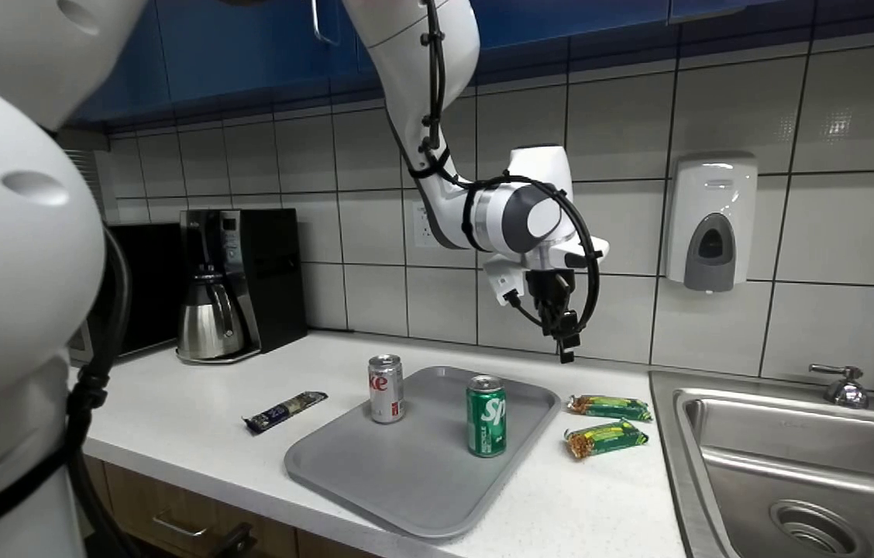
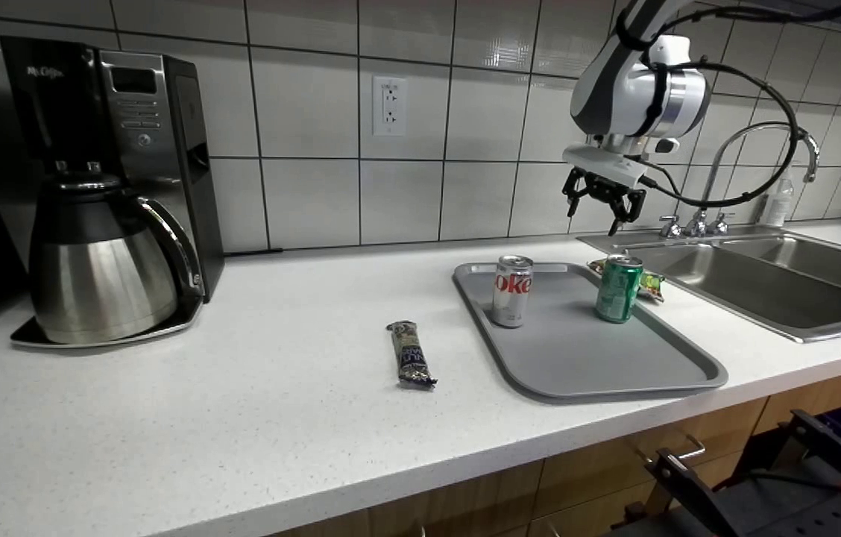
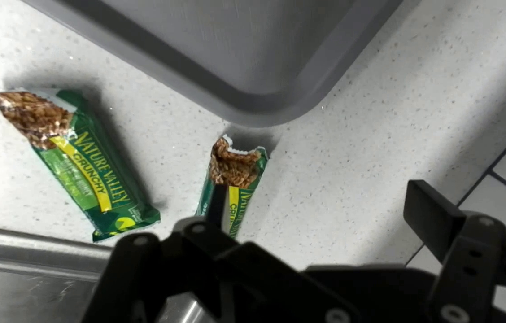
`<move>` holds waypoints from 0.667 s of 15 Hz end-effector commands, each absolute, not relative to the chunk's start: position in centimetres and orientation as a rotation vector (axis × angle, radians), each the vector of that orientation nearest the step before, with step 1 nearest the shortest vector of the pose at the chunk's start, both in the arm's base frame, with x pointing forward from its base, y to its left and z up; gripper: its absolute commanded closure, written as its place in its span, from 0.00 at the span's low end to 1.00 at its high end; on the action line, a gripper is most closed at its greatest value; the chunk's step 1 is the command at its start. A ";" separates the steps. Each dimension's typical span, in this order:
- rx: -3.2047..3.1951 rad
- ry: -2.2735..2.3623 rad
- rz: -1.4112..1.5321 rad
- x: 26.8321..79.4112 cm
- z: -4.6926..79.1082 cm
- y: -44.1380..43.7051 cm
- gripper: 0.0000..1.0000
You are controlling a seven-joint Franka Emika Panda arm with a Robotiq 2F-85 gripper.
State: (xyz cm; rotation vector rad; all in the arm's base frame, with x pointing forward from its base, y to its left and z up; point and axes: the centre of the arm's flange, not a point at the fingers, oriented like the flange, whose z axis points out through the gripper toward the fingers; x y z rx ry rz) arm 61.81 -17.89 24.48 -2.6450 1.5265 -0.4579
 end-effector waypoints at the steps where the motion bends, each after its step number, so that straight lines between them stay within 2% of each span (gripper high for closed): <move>1: -2.685 1.443 -0.464 59.0 26.8 -15.5 0.00; 10: -2.720 1.293 -0.484 56.3 29.8 -11.2 0.00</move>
